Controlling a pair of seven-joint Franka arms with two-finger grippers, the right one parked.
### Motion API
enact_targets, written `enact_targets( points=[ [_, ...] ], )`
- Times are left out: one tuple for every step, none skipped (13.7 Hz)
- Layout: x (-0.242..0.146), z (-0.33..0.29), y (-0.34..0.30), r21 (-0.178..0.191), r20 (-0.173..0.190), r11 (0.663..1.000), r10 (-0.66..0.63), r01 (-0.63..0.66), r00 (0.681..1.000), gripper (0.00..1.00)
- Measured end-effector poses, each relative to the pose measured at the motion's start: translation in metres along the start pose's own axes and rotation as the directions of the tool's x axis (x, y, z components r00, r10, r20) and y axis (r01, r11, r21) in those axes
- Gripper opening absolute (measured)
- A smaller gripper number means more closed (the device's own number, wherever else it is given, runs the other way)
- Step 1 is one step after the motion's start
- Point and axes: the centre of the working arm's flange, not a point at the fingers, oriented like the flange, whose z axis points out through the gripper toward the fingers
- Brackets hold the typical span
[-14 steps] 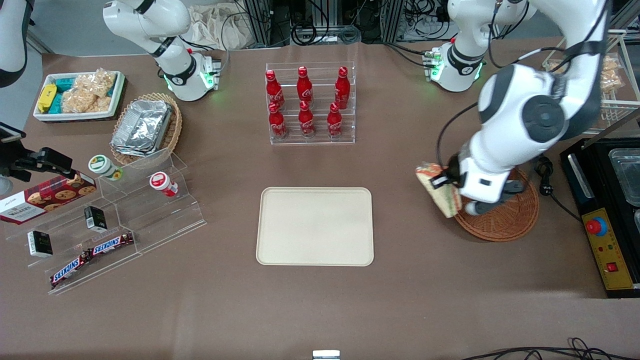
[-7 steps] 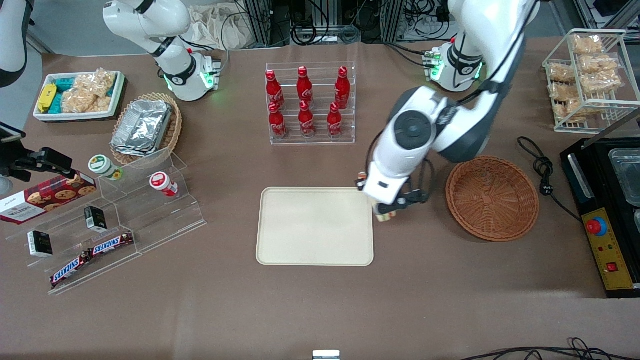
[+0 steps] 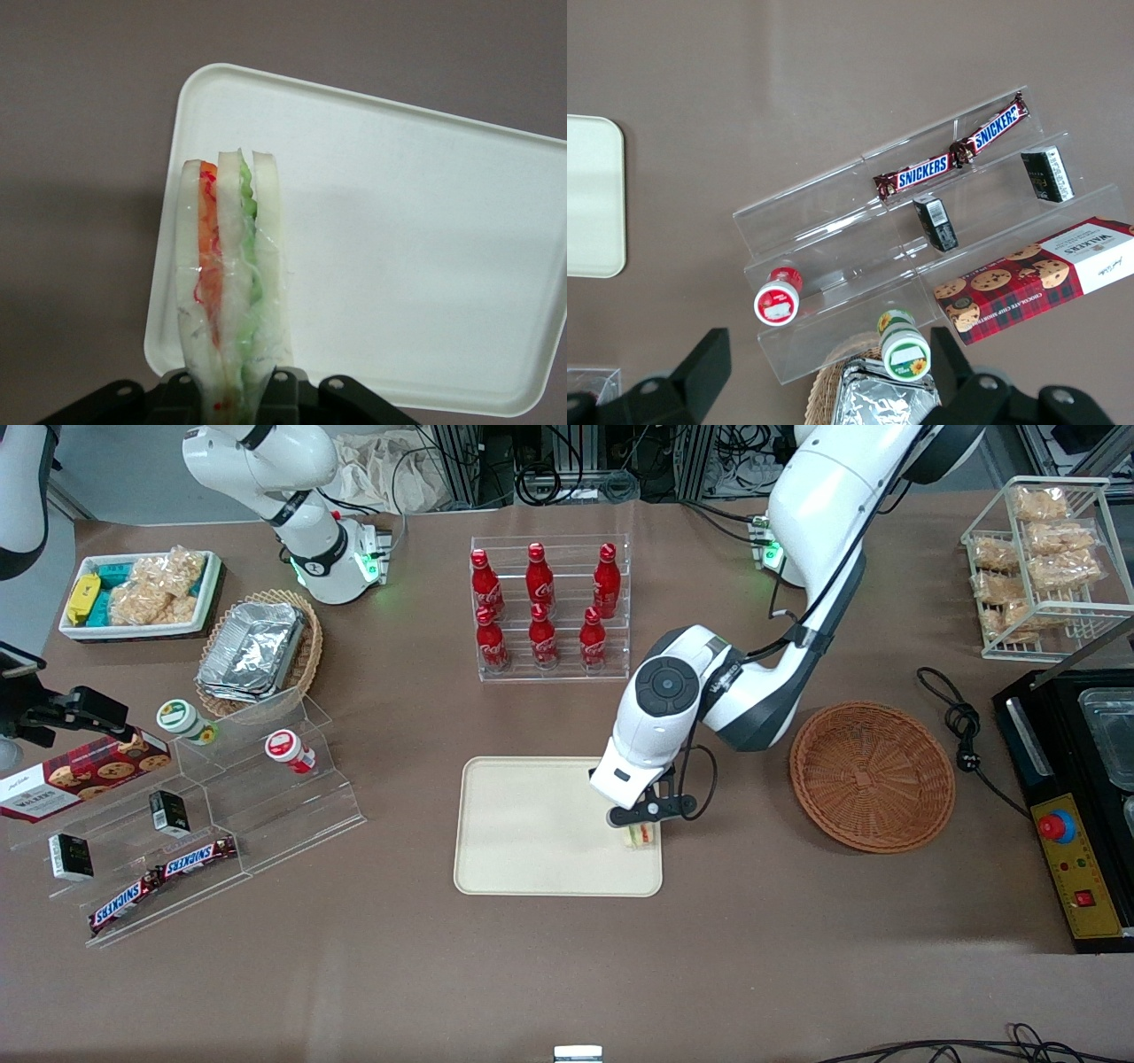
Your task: Place sandwich from basket to tray
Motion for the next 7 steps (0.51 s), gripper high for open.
enact_targets(
  points=[
    [0.0, 0.009, 0.0, -0.003, 0.001, 1.0, 0.025, -0.025, 1.0, 0.2],
    [0.0, 0.019, 0.0, -0.005, 0.002, 0.999, 0.049, -0.049, 0.999, 0.2],
    [0.0, 0.029, -0.001, -0.007, 0.001, 0.997, 0.073, -0.073, 0.997, 0.2],
    [-0.001, 0.04, -0.002, -0.004, 0.004, 0.995, 0.097, -0.097, 0.995, 0.2],
    [-0.004, 0.049, -0.004, 0.002, 0.011, 0.993, 0.12, -0.12, 0.993, 0.2],
    [-0.006, 0.057, -0.007, 0.008, 0.018, 0.989, 0.146, -0.146, 0.989, 0.2],
    [-0.007, 0.062, -0.01, 0.01, 0.02, 0.984, 0.176, -0.176, 0.984, 0.2]
  ],
)
